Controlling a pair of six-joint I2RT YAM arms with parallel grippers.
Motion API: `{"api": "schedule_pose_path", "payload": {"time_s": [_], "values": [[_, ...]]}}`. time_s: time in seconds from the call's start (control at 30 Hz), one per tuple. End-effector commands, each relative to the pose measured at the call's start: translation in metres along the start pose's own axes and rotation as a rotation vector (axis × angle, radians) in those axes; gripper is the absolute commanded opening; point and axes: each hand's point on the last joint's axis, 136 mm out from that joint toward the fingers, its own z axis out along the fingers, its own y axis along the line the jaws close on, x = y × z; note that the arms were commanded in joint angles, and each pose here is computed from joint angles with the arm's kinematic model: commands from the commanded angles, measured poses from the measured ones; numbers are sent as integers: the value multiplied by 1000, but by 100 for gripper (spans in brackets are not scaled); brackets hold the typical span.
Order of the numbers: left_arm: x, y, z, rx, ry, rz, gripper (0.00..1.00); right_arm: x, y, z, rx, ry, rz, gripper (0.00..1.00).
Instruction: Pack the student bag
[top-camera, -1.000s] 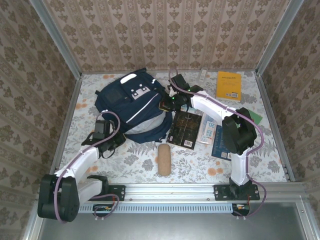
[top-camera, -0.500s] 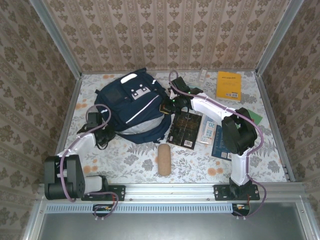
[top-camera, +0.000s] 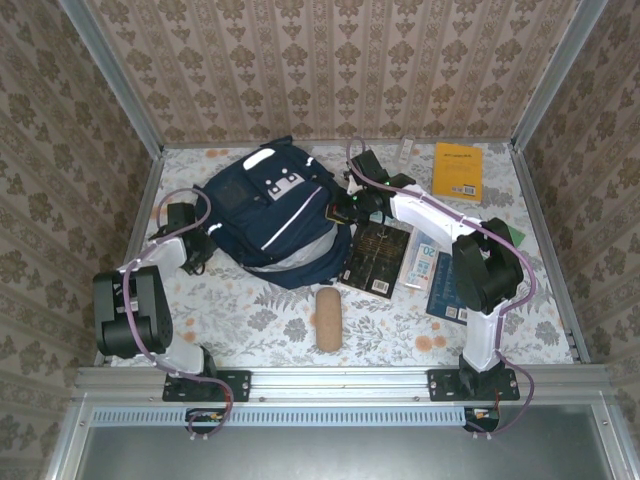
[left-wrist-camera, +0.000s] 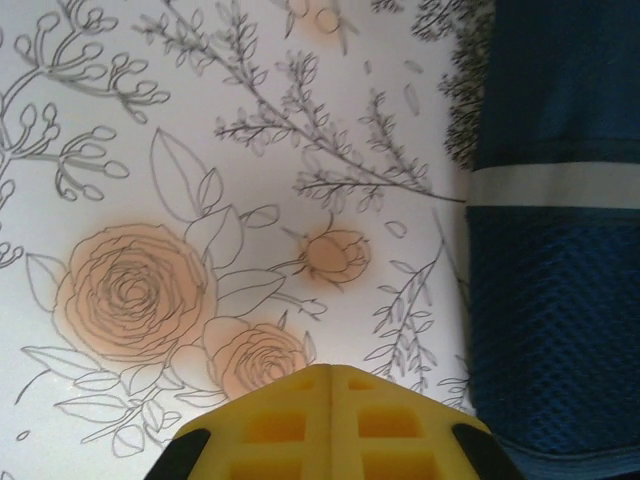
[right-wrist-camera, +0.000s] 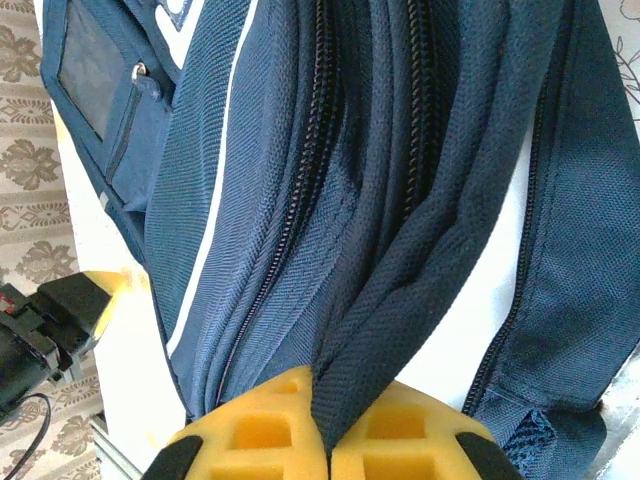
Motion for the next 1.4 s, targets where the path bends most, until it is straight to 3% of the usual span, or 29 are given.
{"api": "schedule_pose_path", "payload": {"time_s": [0.0, 0.23, 0.43, 0.67, 0.8, 0.97, 1.07, 1.13, 1.17, 1.2, 1.3, 1.37], "values": [[4, -20, -13, 70, -1, 61, 3, -3, 20, -15, -73, -20, -31, 0], [32, -61, -54, 195, -35, 280, 24, -4, 32, -16, -115, -15, -36, 0], [75, -128, -99, 436, -41, 572, 56, -4, 38, -13, -140, -9, -16, 0], [141, -183, -134, 582, -10, 896, 60, -6, 49, -12, -188, -3, 6, 0], [161, -202, -134, 574, 3, 1007, 65, -7, 53, -12, -208, 0, 15, 0], [165, -215, -119, 455, -34, 1111, 70, -7, 58, -17, -227, -5, 17, 0], [154, -216, -108, 374, -73, 1107, 62, -6, 60, -20, -242, -5, 20, 0], [145, -216, -106, 338, -100, 1096, 35, -5, 61, -22, -248, -6, 18, 0], [140, -216, -107, 327, -116, 1086, 17, -5, 61, -22, -248, -7, 17, 0], [133, -216, -111, 320, -134, 1072, 2, -4, 60, -23, -247, -9, 16, 6], [110, -215, -124, 323, -171, 1000, 0, -2, 55, -24, -233, -19, 16, 35], [88, -212, -136, 334, -177, 926, 0, -1, 52, -26, -228, -32, 14, 43]]}}
